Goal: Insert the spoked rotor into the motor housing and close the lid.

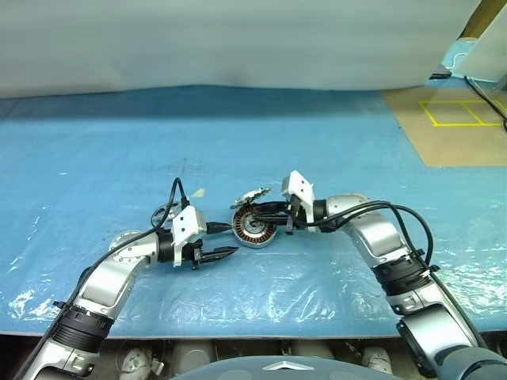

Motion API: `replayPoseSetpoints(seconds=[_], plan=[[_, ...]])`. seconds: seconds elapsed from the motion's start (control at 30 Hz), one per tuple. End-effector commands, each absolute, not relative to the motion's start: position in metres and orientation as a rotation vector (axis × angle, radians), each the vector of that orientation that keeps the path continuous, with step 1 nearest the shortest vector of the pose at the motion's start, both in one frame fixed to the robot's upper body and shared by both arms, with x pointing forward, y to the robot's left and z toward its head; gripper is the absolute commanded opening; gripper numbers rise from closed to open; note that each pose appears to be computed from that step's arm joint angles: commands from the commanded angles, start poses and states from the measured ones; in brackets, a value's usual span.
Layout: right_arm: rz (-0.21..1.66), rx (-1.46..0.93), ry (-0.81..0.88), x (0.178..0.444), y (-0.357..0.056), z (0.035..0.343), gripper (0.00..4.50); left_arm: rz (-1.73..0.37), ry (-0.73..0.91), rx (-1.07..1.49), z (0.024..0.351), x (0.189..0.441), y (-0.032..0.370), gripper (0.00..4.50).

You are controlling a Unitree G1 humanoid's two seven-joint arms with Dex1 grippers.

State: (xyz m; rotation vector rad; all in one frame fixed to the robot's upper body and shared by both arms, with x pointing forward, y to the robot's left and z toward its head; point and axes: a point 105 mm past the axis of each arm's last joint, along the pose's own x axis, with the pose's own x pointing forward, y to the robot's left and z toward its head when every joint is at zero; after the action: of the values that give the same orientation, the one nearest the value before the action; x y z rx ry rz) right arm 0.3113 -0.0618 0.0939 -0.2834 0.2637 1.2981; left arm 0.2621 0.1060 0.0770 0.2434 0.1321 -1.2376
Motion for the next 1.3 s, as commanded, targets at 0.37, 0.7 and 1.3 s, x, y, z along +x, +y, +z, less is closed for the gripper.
replayPoseSetpoints(seconds=[0.37, 0.7, 1.3], plan=[[1.405, -0.359, 0.287, 0.299, -0.062, 0.098, 0.61, -1.189, 0.105, 0.274, 0.092, 0.272, 0.125, 2.55], [1.403, -0.415, 0.258, 0.307, -0.06, 0.095, 0.61, -1.195, 0.087, 0.257, 0.095, 0.268, 0.119, 2.55], [1.396, -0.459, 0.237, 0.31, -0.058, 0.095, 0.61, -1.194, 0.093, 0.268, 0.097, 0.268, 0.118, 2.55]])
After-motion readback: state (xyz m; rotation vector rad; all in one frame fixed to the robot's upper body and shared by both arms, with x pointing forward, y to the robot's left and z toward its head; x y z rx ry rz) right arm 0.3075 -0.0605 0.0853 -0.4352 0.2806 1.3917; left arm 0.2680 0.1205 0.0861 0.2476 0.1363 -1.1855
